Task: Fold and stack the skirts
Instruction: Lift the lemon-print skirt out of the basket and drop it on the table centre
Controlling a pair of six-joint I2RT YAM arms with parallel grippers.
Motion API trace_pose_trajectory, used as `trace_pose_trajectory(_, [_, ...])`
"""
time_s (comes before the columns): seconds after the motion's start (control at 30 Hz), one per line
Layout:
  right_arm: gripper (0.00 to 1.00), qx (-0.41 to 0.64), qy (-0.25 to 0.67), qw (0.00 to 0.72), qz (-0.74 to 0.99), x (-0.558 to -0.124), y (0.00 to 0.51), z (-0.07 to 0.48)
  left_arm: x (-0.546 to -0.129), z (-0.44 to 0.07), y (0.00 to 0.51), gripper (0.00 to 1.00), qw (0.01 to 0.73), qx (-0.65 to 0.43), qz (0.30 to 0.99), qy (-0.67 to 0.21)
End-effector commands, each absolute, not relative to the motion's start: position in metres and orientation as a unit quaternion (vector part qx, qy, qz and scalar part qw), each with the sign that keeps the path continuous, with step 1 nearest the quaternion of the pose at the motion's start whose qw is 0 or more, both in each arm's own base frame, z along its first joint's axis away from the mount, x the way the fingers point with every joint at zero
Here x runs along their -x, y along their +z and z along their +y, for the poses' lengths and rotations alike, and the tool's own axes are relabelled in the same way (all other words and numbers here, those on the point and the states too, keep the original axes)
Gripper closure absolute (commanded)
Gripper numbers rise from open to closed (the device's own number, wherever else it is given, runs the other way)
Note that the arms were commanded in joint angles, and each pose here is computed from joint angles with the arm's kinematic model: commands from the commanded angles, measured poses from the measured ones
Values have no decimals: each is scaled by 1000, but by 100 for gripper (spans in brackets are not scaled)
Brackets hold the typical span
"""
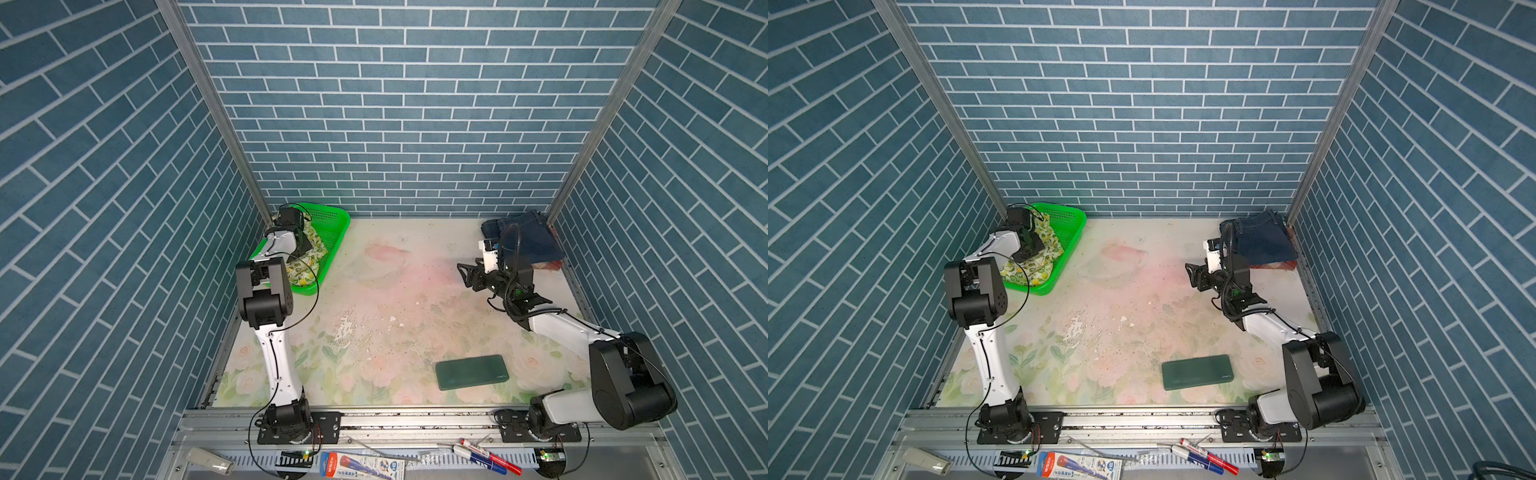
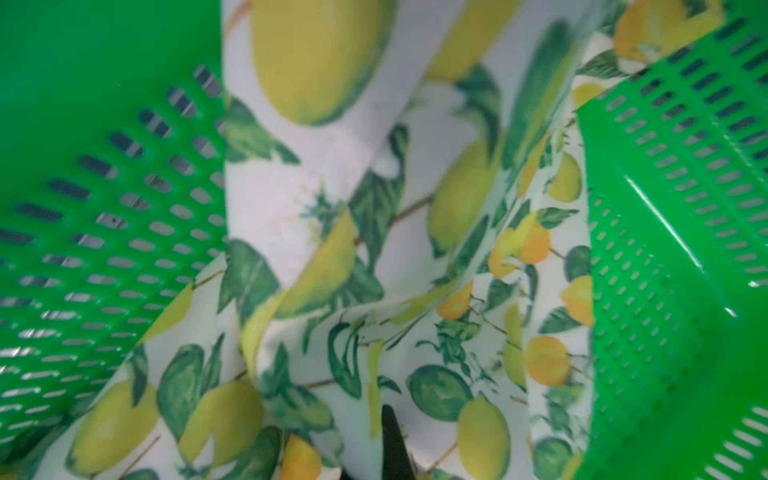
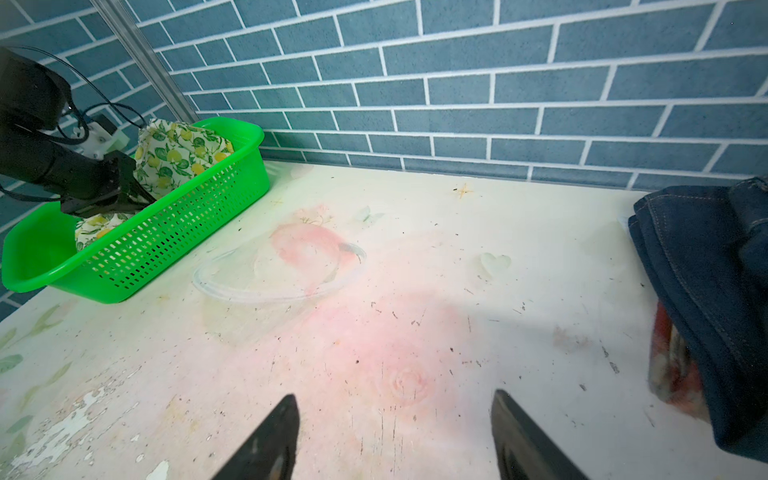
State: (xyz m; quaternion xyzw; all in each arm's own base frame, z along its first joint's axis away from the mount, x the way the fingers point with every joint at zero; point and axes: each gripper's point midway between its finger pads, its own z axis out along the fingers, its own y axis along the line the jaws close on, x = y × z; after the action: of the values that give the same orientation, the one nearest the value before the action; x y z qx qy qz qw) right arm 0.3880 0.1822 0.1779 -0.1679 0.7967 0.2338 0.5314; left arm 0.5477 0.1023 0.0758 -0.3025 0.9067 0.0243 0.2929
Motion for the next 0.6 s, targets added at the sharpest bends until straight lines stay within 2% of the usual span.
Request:
trace_pose_trajectory(0.0, [29, 182, 226, 552, 782, -397, 196, 187, -556, 91, 165, 100, 392, 301, 869, -30])
trace_pose_trajectory(0.27, [30, 160, 237, 556, 781, -399, 201, 186, -520, 31, 290, 100, 512, 228, 820, -116])
trace_pose_trajectory(0.4, [30, 142, 239, 563, 779, -399, 209, 182, -502, -26, 350, 100, 550, 146, 807, -159])
trace_pose_trajectory(0.57, [31, 72, 182, 575, 795, -403, 220, 151, -466, -106, 418, 100, 584, 52, 779, -221])
